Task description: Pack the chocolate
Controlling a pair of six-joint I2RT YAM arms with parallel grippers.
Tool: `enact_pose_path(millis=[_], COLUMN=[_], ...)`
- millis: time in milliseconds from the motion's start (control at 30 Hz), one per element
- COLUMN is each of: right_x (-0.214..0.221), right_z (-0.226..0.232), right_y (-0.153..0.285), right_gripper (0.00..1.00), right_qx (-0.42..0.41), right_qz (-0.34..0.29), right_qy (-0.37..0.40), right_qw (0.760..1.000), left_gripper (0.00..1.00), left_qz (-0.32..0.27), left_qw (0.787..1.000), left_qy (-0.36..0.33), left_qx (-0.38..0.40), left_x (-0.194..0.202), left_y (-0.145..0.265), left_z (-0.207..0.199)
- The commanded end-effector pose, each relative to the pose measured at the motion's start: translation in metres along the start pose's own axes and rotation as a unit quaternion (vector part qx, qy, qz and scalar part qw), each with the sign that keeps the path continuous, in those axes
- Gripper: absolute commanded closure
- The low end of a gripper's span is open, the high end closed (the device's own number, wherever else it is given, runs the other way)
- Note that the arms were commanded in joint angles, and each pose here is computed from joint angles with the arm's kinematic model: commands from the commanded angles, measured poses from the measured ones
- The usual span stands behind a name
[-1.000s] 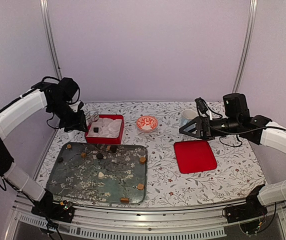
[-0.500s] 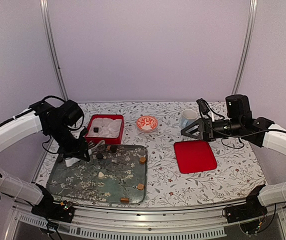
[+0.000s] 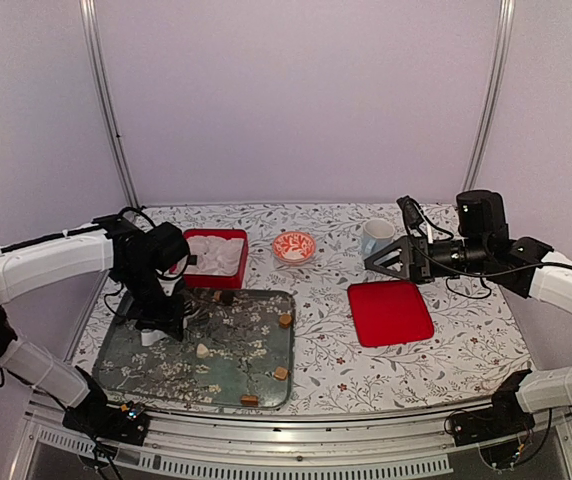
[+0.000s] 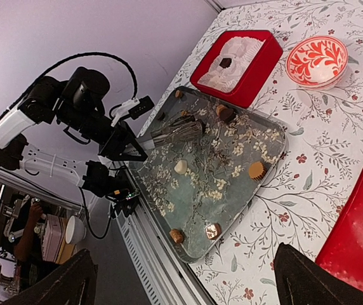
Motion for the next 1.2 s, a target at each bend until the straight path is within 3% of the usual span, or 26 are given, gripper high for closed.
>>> enact_pose_path(millis=[0,400,767,1167], right_x=[0.000,0.001,0.000,-0.006], right_z=[0.000,-0.001,-0.003,-0.001], right_y=[0.003,0.003,0.001,0.000], right_gripper=[0.01,0.01,0.01,0.01], right_qx=[0.002,0.007,0.007,0.010], right_qz=[-0.009,-0.009,-0.006,-0.010], right_qy=[0.000,-0.004,-0.005,-0.002], right_qw=[1.000,1.000,1.000,1.000], left_gripper=[0.60,0.68,0.71,0.71], left_qz=[-0.024,-0.020,-0.062,-0.141], left_qw=[0.999,0.998,0.996,0.989], left_qy=[-0.024,-0.048,-0.062,-0.020], left_qx=[-0.003,-0.032,-0.001,0.030], left_x=[-0.012,-0.018,-0.017,-0.084], left_y=[0.001,-0.001,0.048,0.088], left_z=[-0.011,-0.012,-0.015,-0.004])
Point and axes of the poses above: each gripper's point midway between its finger pads, its own y axis back along the fingers, its own z axis along the line the jaws close on, x = y × z, the point moved 9 cm from there along y, back along the fingers, and after that the axes turned 6 degrees about y, right-handed, at the moved point
